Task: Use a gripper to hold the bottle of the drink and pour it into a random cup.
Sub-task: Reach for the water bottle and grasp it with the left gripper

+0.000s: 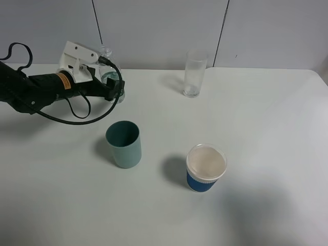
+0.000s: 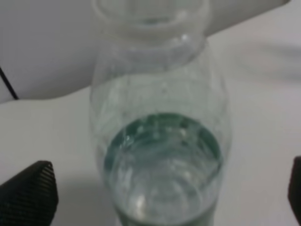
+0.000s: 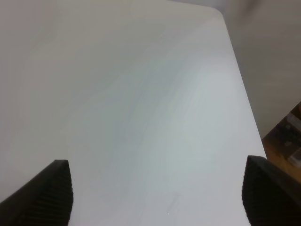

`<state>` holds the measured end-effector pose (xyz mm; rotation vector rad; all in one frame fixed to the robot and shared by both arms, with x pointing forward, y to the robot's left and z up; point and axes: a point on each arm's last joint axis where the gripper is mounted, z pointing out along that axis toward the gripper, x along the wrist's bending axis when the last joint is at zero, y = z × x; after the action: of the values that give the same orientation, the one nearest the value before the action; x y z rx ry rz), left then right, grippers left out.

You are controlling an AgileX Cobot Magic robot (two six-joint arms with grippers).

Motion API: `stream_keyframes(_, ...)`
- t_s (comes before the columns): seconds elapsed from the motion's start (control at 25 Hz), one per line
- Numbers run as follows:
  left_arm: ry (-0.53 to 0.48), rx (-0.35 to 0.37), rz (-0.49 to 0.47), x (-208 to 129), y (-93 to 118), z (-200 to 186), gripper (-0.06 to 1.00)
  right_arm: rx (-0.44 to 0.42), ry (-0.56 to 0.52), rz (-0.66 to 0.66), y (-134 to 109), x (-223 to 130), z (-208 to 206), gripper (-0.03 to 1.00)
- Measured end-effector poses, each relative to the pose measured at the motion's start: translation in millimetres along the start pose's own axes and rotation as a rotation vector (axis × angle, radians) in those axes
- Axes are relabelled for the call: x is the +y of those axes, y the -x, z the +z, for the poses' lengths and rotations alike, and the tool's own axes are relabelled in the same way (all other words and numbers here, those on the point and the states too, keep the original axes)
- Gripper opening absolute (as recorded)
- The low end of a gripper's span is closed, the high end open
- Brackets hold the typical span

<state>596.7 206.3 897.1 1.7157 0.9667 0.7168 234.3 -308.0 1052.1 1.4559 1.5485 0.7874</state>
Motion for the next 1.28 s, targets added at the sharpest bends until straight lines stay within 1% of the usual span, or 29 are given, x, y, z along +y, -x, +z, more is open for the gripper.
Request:
stream_keyframes(0.12, 0.028, -0.010, -0.017, -3.2, -1.5, 9.3, 0.99, 0.000, 0.000, 0.000, 0.0, 0.0, 0.0, 0.74)
stream_keyframes(0.32, 0.090, -0.034, -0.076, -9.8, -1.2, 18.9, 0.99, 0.000, 0.000, 0.000, 0.0, 0.0, 0.0, 0.74)
stream_keyframes(0.48, 0.092, -0.045, -0.091, -19.8, -0.1, 22.7, 0.99, 0.000, 0.000, 0.000, 0.0, 0.0, 0.0, 0.74)
stream_keyframes(0.64, 0.090, -0.052, -0.094, -26.4, -1.2, 30.1, 0.99, 0.000, 0.000, 0.000, 0.0, 0.0, 0.0, 0.74)
stream_keyframes(0.96, 0.116, -0.062, -0.071, -21.4, -2.6, 35.8, 0.99, 0.000, 0.000, 0.000, 0.0, 0.0, 0.0, 0.74)
stream_keyframes(1.04, 0.113, -0.057, -0.074, -22.4, -3.0, 36.1, 0.92, 0.000, 0.000, 0.000, 0.0, 0.0, 0.0, 0.74)
stream_keyframes(1.08, 0.107, -0.056, -0.074, -22.8, -3.1, 36.1, 0.85, 0.000, 0.000, 0.000, 0.0, 0.0, 0.0, 0.74)
stream_keyframes(1.2, 0.087, -0.055, -0.071, -24.7, -3.1, 36.3, 0.56, 0.000, 0.000, 0.000, 0.0, 0.0, 0.0, 0.74)
stream_keyframes(1.24, 0.085, -0.061, -0.063, -24.9, -2.5, 36.3, 0.49, 0.000, 0.000, 0.000, 0.0, 0.0, 0.0, 0.74)
stream_keyframes(1.28, 0.083, -0.067, -0.059, -25.1, -2.0, 36.3, 0.49, 0.000, 0.000, 0.000, 0.0, 0.0, 0.0, 0.74)
